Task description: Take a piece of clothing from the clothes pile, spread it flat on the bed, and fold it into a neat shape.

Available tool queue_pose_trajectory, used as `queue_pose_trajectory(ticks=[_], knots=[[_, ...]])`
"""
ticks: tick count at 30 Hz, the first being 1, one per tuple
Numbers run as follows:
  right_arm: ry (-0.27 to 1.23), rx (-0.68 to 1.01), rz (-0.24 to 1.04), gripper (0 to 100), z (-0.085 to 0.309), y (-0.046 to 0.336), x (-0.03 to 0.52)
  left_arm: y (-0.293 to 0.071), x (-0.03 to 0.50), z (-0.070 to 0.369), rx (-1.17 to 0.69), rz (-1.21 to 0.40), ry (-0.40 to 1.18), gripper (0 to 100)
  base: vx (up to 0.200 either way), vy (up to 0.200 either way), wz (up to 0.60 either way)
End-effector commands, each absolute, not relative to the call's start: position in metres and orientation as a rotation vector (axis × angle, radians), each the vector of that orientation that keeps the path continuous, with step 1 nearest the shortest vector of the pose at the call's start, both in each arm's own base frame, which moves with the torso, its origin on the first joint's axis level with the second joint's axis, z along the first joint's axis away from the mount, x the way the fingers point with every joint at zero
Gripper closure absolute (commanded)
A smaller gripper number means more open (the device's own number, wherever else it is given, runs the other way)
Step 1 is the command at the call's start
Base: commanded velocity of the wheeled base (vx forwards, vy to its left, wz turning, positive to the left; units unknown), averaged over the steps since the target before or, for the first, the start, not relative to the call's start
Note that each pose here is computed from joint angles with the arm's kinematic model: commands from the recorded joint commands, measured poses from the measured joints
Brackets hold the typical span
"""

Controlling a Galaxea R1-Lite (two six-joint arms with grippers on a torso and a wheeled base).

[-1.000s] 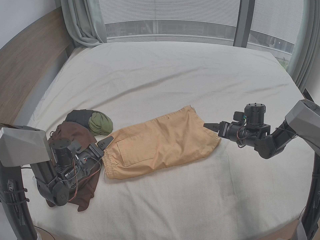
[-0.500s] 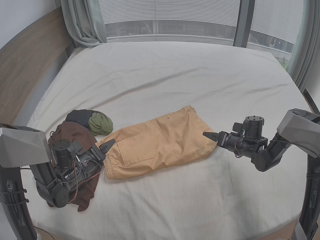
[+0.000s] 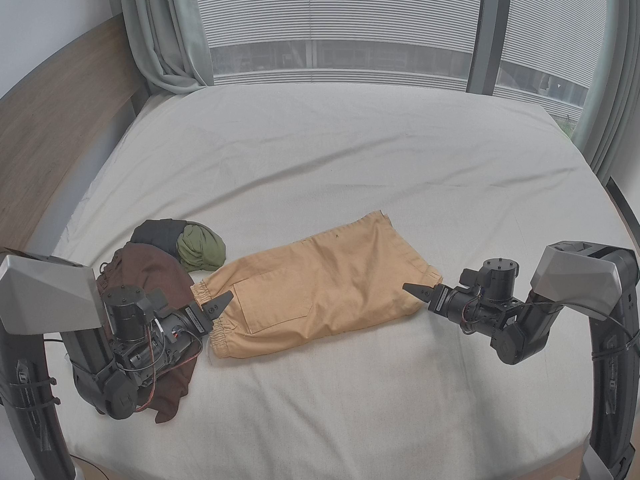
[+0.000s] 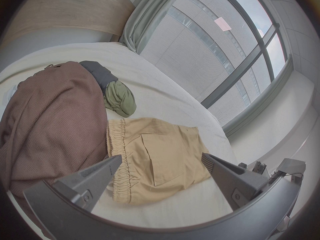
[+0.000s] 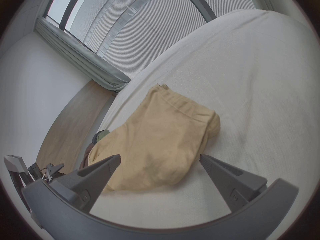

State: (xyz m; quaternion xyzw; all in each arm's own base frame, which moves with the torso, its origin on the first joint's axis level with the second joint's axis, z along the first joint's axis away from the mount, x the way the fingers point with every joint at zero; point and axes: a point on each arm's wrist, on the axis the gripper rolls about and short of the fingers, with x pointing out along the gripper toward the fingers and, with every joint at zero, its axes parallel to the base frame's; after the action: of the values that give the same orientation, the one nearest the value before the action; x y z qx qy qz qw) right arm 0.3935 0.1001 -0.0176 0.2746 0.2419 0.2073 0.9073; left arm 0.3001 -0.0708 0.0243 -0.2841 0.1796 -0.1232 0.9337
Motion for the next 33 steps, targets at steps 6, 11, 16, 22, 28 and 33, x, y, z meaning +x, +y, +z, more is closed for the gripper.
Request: queue_pose_trajectory(ticks=[6,11,16,22,28,33], knots=[[0.532,0.568,0.415,0,-0.034,0.100,0.396,-0.070,0.301,0.021,-0.581,-0.247,0.375,0,0.000,0.000,0.00],[0.533,0.568,0.414,0,-0.044,0.104,0.402,-0.069,0.301,0.021,-0.583,-0.244,0.374,0,0.000,0.000,0.00],[0.532,0.565,0.424,0,-0.058,0.113,0.411,-0.069,0.301,0.022,-0.584,-0.243,0.372,0,0.000,0.000,0.00],[0.518,0.565,0.436,0,-0.066,0.119,0.419,-0.067,0.301,0.023,-0.586,-0.239,0.370,0,0.000,0.000,0.00],[0.489,0.564,0.460,0,-0.061,0.131,0.426,-0.066,0.301,0.024,-0.588,-0.237,0.365,0,0.000,0.000,0.00],[0.479,0.578,0.429,0,-0.067,0.139,0.428,-0.066,0.301,0.023,-0.590,-0.236,0.368,0,0.000,0.000,0.00]])
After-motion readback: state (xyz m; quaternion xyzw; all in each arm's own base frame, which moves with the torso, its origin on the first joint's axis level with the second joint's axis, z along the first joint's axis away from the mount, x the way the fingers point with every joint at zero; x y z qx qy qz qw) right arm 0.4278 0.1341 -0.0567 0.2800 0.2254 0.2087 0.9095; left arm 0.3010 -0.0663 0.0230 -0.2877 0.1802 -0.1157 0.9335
